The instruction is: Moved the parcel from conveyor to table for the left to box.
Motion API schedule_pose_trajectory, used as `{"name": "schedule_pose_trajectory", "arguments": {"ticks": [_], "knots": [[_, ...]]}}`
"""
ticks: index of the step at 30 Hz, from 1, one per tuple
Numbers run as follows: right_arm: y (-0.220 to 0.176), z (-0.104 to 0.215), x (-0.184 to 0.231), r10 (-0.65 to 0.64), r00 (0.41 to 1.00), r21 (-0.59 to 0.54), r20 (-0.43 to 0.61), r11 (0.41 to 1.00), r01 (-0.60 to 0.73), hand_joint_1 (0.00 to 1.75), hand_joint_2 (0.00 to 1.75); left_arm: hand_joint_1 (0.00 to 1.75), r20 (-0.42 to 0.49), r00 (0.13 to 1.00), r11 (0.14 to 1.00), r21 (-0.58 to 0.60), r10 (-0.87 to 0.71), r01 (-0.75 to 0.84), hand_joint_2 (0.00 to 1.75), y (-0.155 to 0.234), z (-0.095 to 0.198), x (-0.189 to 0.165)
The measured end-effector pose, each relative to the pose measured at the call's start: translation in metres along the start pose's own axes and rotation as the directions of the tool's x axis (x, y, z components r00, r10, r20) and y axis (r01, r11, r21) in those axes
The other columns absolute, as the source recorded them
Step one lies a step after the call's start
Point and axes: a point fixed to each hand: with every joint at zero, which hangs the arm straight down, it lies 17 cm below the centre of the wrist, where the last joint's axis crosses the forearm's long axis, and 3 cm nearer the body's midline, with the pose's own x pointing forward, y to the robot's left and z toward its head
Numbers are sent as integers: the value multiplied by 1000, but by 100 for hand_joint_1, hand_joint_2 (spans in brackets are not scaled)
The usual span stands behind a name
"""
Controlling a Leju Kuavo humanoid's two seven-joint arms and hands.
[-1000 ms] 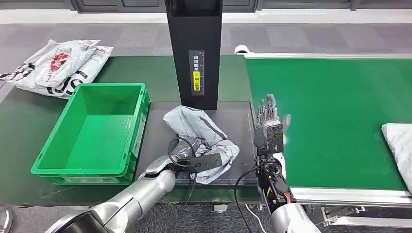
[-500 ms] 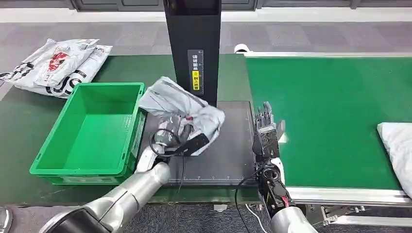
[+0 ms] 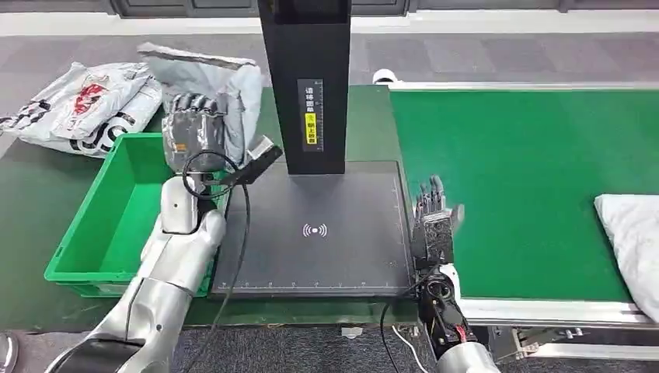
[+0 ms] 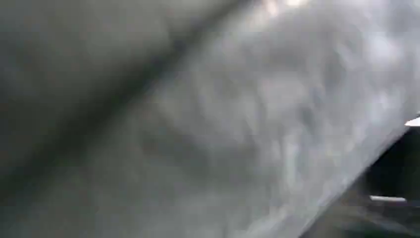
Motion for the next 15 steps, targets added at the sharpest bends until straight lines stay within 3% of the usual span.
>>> {"name": "schedule_pose_trajectory", "arguments": {"ticks": [2,5,10,13,15], "knots": [[0,1,0,0,1000,1,-1,1000,0,0,0,175,-78,996,999,-23,-38,37,175,-8,5,-24],[0,2,-2,1,1000,3,-3,1000,-1,0,0,175,-124,988,994,-64,-90,83,175,-21,9,-47],[0,0,-1,5,1000,8,-10,1000,-5,0,0,175,-298,909,921,-343,-292,184,175,-78,53,-136],[-5,-1,-1,9,1000,-5,-15,1000,-10,0,0,175,-325,831,810,-541,-451,227,175,-102,89,-185],[-9,-2,1,10,1000,-14,-14,1000,-10,0,0,175,-320,797,757,-606,-513,244,175,-108,104,-203]]}}
